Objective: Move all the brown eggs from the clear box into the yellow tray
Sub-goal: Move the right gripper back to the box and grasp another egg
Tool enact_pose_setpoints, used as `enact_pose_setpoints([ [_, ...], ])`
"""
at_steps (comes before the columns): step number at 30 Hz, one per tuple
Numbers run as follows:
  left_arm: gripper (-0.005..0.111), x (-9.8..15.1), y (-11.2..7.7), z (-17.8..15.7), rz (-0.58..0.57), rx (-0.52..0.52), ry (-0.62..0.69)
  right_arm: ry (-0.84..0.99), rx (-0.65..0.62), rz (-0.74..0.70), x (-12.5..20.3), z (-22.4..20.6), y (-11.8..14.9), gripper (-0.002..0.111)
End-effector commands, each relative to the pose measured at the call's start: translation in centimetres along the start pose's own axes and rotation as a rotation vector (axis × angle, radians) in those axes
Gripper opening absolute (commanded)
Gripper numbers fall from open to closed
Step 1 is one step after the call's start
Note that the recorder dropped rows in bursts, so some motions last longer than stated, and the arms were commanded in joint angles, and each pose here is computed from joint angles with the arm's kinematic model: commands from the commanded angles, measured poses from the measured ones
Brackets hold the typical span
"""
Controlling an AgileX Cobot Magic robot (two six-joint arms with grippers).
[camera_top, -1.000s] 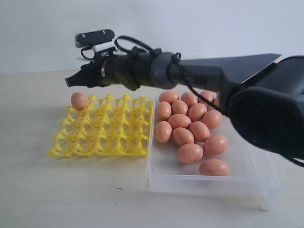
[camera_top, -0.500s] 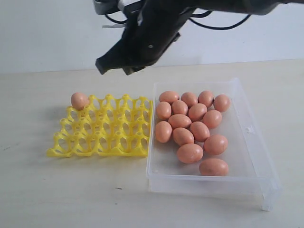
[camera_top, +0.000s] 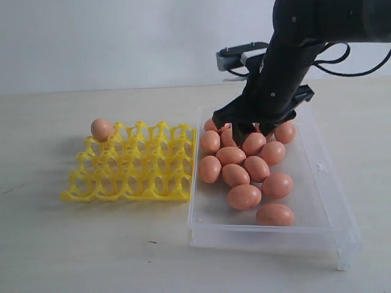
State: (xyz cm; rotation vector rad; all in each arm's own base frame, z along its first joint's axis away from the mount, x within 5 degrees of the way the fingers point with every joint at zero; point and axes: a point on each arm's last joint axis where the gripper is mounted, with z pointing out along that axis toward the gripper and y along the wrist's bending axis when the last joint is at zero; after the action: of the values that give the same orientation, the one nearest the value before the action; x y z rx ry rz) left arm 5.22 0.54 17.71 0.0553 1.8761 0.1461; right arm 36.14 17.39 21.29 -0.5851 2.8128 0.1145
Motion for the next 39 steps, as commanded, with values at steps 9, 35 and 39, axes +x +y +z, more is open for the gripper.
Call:
enact_pose_setpoints([
  [9, 0.0, -0.2, 0.0, 0.0, -0.005, 0.006, -0.013, 0.124, 0.001, 0.024, 0.7, 6.6, -0.7, 0.053],
  [35, 0.0, -0.2, 0.0, 0.0, -0.005, 0.006, -0.013, 0.066, 0.011, 0.036, 0.1, 6.9, -2.6, 0.053],
  [39, 0.0, -0.2, 0.0, 0.0, -0.005, 0.006, -0.013, 0.058, 0.011, 0.036, 0.1, 7.6, -2.6, 0.053],
])
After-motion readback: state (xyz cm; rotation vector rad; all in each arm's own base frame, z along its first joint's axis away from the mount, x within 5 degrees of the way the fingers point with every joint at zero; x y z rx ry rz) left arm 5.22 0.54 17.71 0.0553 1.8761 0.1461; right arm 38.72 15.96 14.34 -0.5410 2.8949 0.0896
